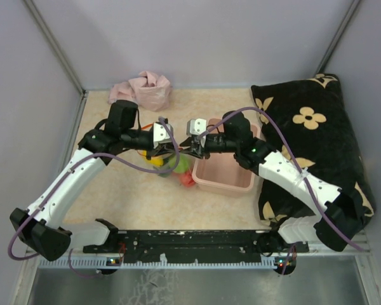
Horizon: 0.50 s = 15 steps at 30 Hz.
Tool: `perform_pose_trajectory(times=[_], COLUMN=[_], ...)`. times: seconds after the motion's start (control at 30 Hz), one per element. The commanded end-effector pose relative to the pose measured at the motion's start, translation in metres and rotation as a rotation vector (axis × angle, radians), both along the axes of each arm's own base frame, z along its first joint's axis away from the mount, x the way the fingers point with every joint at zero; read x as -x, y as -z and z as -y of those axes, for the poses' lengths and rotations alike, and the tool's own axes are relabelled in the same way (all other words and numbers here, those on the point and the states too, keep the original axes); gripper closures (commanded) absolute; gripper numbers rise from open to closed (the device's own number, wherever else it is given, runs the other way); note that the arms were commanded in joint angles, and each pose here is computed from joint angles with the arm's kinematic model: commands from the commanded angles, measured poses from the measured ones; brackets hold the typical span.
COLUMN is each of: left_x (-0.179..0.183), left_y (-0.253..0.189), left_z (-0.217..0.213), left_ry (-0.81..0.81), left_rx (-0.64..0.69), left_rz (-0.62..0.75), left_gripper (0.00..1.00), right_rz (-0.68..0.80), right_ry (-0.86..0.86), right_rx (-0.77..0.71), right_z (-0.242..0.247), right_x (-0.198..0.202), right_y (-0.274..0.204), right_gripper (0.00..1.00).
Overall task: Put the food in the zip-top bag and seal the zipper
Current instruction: Zip the zipper food storage bag at the center of the board.
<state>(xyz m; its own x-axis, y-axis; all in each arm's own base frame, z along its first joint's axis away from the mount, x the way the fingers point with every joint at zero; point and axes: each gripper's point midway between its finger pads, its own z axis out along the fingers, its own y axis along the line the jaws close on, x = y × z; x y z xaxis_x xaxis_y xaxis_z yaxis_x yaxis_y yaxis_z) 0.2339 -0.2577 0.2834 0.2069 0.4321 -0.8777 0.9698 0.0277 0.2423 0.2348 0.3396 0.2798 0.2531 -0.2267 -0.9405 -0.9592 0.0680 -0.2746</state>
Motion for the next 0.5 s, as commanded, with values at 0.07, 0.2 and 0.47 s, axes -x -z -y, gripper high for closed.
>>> perform_pose_trajectory(times=[0.07,0.2,0.47], left_x=[0.003,0.003,-0.003], left_y=[-0.014,-0.014,-0.011], left_z=[0.002,0.002,-0.004], left_ry=[0.023,0.022,-0.024], left_rx=[0.041,0.041,0.008], left_rz=[0.033,0.032,0.045], left_gripper=[1.00,1.00,0.99], right_rz=[0.064,0.058,0.047], right_ry=[-0.004,0.005,0.062], right_rx=[-0.101,-0.097,-0.061], right_z=[0.000,0.000,0.015], right_x=[0.001,0.000,-0.007], right_y=[-0.036,-0.035,-0.031], right_gripper=[0.79,0.91,1.00])
